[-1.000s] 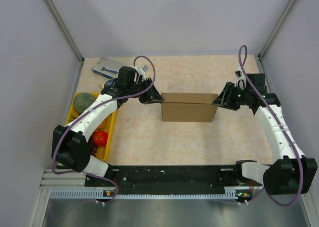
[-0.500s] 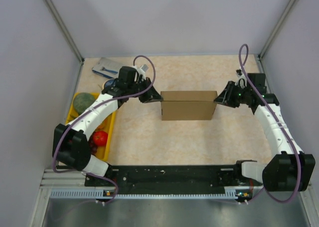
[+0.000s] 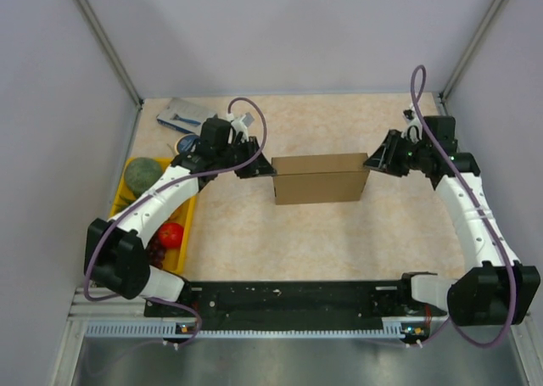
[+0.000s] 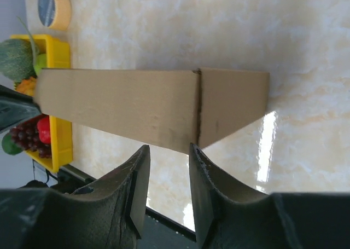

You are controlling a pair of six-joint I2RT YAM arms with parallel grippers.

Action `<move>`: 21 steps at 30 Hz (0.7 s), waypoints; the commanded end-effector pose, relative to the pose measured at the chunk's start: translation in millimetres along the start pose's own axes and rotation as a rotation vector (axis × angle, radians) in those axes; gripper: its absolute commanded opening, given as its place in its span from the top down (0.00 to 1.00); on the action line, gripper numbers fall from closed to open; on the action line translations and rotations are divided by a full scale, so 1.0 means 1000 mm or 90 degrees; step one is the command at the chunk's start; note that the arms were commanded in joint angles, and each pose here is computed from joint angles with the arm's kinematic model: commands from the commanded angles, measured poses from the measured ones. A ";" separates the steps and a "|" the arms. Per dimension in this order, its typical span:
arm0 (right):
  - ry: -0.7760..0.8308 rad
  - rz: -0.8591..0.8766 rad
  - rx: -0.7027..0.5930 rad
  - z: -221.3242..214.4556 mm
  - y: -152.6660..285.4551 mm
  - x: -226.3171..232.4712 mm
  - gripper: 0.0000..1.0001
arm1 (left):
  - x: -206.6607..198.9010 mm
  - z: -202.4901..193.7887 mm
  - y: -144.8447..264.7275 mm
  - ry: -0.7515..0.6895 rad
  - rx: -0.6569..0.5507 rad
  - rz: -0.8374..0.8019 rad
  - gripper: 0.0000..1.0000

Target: Fold the paper box

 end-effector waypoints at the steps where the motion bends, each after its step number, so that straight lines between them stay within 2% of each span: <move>1: 0.065 0.052 -0.084 0.031 0.031 0.048 0.65 | 0.011 -0.005 0.009 -0.053 0.006 0.064 0.70; 7: 0.087 0.129 -0.098 0.042 0.036 0.099 0.64 | 0.007 -0.005 0.004 -0.056 0.011 0.026 0.64; 11: 0.087 0.194 -0.080 0.036 0.021 0.131 0.64 | 0.015 -0.009 -0.004 -0.047 0.013 0.024 0.67; 15: 0.073 0.234 -0.025 0.020 -0.006 0.140 0.64 | 0.027 -0.009 -0.012 -0.045 0.005 0.030 0.66; 19: 0.065 0.223 -0.017 0.013 -0.013 0.134 0.64 | 0.037 -0.013 -0.020 -0.034 0.016 0.022 0.67; 21: 0.067 0.216 -0.020 0.011 -0.013 0.131 0.63 | 0.041 -0.015 -0.023 -0.032 0.019 0.021 0.72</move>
Point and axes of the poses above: each gripper's point midway between its finger pads, its own y axis back along the fingers, its own x axis along the line the jaws close on, z = x × y, the point moved 6 cm from there along y, back along the fingers, and after that the axes turned 4 degrees about y, right-handed, at the moved point
